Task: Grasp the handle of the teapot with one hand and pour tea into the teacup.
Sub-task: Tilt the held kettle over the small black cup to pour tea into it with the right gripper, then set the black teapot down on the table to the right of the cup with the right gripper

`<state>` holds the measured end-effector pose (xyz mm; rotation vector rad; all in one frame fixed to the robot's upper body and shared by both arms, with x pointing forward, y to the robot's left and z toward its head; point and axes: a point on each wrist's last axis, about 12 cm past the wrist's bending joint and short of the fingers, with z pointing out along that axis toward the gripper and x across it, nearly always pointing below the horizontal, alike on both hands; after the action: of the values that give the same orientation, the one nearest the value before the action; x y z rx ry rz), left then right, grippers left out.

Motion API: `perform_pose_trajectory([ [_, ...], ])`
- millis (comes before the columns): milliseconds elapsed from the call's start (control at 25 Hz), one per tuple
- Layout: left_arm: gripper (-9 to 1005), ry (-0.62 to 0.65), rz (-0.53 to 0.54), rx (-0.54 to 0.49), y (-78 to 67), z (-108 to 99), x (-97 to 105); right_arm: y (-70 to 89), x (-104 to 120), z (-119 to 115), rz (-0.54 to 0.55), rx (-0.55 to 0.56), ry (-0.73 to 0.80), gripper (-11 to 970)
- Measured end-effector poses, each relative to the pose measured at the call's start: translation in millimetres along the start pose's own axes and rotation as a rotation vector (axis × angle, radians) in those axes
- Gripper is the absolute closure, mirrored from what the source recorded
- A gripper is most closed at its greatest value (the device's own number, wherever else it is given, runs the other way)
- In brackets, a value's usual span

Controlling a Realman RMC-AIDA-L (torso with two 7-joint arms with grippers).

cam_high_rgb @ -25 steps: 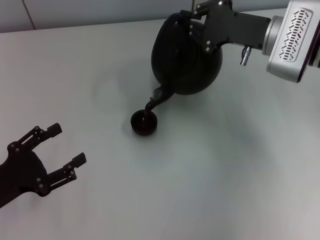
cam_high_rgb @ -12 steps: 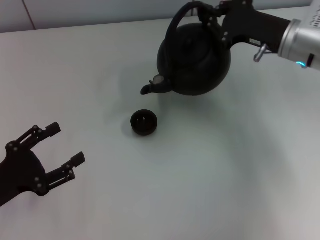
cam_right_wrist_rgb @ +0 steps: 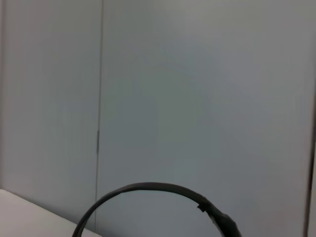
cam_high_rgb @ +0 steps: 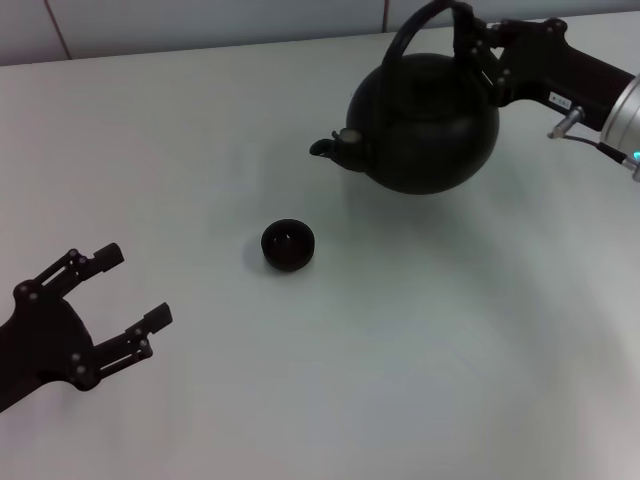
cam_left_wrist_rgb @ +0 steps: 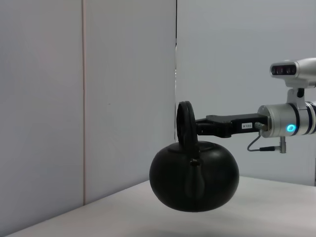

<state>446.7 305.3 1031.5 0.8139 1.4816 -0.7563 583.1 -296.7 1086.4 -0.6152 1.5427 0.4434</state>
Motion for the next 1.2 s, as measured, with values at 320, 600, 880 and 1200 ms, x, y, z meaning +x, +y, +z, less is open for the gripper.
perform_pose_trajectory([
  [320, 141, -0.002, 0.003, 0.006, 1.1, 3, -1, 5.5, 11, -7, 0.038, 0.034, -0.017, 881],
  [600, 141, -0.003, 0.007, 0.008, 2.5, 5, -2, 14.6, 28, -15, 0.096, 0.096, -0.032, 881],
  [880, 142, 0.001, 0.009, 0.017, 2.0, 6, -1, 24.3, 43, -19, 0.122, 0.139, -0.011, 881],
  [1200, 145, 0.006, 0.005, 0.017, 0.8, 5, 0, 25.7, 48, -20, 0.139, 0.157, 0.006, 881],
])
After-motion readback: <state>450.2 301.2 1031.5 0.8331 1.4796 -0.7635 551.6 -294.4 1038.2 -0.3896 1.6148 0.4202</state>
